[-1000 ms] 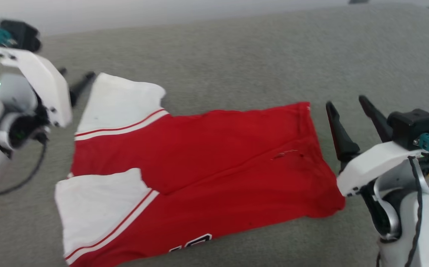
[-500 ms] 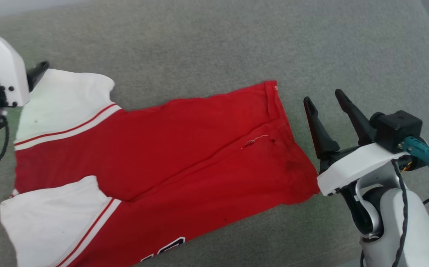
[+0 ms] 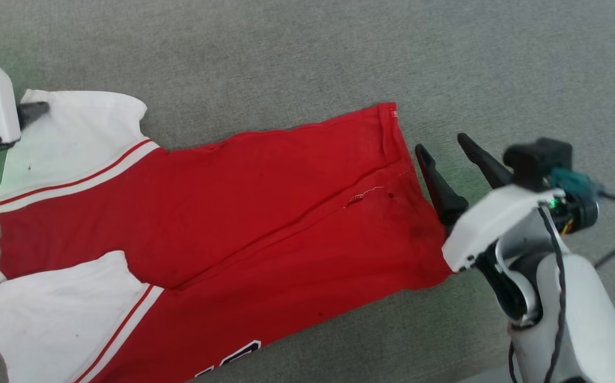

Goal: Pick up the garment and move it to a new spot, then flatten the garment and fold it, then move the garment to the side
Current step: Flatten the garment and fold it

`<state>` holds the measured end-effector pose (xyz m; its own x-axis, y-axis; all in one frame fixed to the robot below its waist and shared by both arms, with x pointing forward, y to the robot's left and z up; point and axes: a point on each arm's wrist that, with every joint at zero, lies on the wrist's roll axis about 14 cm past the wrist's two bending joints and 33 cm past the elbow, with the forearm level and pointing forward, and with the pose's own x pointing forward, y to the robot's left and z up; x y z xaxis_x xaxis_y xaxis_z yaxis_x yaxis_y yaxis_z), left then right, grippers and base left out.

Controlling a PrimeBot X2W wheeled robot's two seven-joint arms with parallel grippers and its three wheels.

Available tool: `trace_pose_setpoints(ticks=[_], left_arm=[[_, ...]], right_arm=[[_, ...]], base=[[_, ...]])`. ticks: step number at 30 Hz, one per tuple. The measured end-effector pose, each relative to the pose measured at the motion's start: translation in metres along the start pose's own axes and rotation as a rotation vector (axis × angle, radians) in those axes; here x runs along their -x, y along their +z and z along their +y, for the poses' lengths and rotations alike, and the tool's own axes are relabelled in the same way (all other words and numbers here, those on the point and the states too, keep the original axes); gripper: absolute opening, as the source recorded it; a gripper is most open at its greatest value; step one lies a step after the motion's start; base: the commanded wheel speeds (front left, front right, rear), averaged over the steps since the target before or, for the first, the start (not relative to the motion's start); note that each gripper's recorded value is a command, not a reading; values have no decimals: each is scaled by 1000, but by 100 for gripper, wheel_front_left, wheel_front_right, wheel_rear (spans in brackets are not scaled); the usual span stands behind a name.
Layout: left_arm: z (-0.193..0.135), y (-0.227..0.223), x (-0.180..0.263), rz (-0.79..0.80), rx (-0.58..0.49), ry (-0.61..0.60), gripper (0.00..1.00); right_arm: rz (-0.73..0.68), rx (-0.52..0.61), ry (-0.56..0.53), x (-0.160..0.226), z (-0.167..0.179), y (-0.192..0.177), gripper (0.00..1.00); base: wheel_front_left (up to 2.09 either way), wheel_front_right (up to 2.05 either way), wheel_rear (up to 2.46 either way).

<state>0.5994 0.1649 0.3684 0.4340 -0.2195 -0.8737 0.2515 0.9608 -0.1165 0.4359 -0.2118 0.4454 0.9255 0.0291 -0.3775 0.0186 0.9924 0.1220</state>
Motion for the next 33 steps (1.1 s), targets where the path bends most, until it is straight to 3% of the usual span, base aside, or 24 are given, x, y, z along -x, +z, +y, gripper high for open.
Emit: trace_pose_setpoints(ticks=[1,10,19,20,22,33], left_arm=[[-1,1,-1,6,1,0,0],[-4,6,0,-15,3,-10,0],[-4,6,7,-48,13,-14,0],[-4,5,8,-53,16,-15,0],[-5,4,9,-53,16,-17,0],[-2,8,32,-106,24,-18,0]], right_arm=[[27,5,2,-3,0,-3,100],[207,50,42,-42,11,1,100],[568,88,89,-68,23,-40,100],[606,90,92,-68,23,-45,92],[658,102,105,-69,24,-48,0],[656,128,123,-74,25,-40,0]], base=[[0,0,0],[0,0,0],[0,0,0],[0,0,0],[0,0,0],[0,0,0]])
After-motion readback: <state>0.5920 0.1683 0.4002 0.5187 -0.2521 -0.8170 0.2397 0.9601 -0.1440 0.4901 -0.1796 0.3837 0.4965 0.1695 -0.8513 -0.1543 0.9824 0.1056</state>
